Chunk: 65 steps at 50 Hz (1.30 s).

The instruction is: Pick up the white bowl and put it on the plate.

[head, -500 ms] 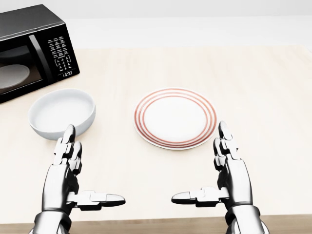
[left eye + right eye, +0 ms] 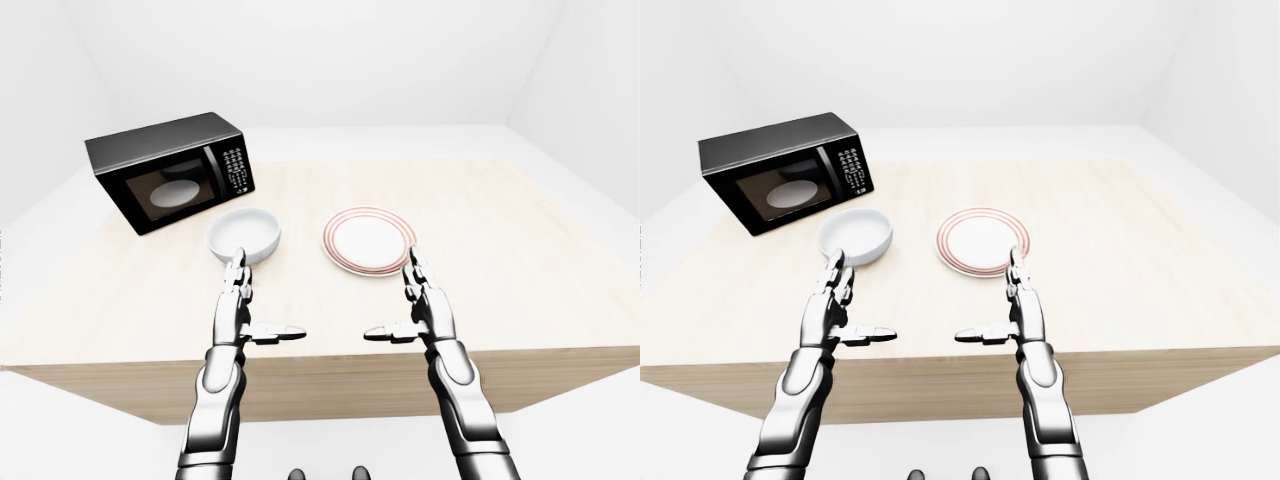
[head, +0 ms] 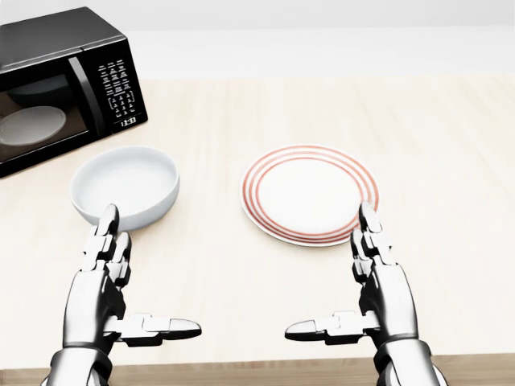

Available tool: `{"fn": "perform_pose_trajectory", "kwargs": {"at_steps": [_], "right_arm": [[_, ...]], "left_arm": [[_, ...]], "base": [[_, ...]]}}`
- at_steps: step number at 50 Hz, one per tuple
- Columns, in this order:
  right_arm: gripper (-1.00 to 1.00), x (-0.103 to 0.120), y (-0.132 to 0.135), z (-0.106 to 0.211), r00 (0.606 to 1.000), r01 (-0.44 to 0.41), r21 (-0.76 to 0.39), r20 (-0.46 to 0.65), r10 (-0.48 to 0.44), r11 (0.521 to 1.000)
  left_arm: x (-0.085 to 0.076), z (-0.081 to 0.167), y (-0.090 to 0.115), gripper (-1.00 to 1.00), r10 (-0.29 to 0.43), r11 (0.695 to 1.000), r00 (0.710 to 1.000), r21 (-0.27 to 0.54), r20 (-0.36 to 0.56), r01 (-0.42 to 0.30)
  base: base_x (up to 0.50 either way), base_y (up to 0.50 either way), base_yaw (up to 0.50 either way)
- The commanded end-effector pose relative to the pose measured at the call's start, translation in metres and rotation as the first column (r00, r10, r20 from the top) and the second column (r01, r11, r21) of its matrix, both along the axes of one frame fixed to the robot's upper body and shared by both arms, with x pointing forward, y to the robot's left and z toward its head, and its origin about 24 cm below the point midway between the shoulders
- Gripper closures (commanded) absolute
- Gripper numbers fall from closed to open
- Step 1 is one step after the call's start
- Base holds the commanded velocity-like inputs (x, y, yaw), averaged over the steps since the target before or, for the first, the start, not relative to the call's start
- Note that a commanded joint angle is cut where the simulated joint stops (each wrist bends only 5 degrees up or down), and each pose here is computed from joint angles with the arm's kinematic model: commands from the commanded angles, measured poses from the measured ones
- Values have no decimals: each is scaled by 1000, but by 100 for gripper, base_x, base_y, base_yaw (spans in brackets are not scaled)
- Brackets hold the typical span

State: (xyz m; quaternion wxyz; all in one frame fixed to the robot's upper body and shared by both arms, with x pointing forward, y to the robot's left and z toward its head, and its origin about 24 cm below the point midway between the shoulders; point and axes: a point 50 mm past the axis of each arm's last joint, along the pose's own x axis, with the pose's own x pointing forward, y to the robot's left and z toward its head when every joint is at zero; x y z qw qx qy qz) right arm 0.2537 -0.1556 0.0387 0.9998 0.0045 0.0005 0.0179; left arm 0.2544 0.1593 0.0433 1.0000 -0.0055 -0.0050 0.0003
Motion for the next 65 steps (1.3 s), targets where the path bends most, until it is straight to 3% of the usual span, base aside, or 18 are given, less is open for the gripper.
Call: {"fn": "perform_pose_trajectory", "kwargs": {"at_steps": [1,48,65], "right_arm": [[-100,0,1,-2,1000,-6,-7,-4,6,1000],[-100,2,2,-7,1000,-15,17,-18,15,1000],[-100,2,3,-9,999,-22,28,-27,23,999]], "left_arm": [[-1,0,1,-100,-1,1000,1000,2,0,1],[-1,-2,0,-100,-3,1000,1000,10,-1,3],[-1,-2,0,-100,-4,1000,1000,11,0,4]], "base": [[0,34,0],[0,34,0],[0,2,0]]}}
